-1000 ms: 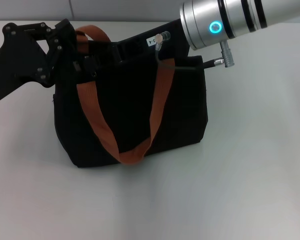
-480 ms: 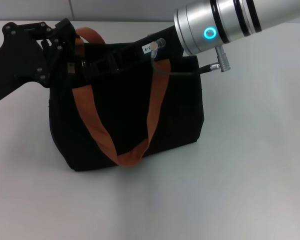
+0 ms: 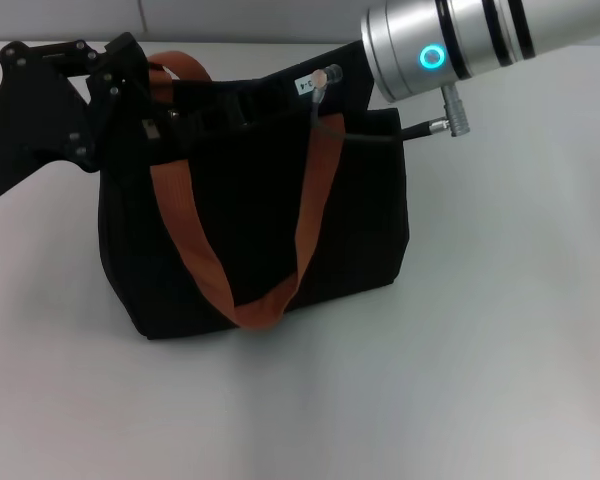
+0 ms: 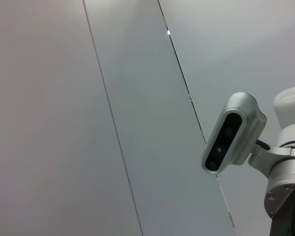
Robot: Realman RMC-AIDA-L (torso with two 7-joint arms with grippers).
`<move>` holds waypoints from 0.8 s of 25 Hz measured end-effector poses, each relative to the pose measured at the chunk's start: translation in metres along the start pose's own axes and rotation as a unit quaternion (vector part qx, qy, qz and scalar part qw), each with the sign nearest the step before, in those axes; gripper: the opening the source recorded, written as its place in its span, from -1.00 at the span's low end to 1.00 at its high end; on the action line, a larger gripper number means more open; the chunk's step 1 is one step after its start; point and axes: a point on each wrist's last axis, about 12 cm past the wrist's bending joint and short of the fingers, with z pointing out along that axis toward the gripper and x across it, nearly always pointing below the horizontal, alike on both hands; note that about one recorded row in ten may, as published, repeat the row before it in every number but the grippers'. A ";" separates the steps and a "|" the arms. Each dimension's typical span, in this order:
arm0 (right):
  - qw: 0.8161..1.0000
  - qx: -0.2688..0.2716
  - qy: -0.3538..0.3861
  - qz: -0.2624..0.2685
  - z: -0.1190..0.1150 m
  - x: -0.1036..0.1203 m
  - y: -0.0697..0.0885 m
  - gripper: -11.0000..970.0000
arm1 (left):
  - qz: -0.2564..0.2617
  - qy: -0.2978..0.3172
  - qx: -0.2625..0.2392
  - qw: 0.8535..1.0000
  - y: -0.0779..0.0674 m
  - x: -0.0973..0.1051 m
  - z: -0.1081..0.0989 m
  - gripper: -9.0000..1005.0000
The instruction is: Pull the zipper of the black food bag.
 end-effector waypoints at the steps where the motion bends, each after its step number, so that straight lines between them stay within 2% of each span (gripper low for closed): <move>1: 1.000 0.001 -0.001 0.000 -0.001 0.000 0.000 -0.77 | -0.001 0.000 -0.002 1.000 0.000 0.000 -0.001 -0.83; 8: 1.000 0.004 -0.008 -0.003 -0.004 -0.004 -0.001 -0.50 | -0.005 -0.002 -0.010 1.000 0.001 -0.001 -0.004 -0.83; 20: 1.000 -0.022 0.001 -0.005 0.007 -0.002 0.010 -0.44 | -0.015 -0.005 -0.006 1.000 0.003 -0.001 0.003 -0.83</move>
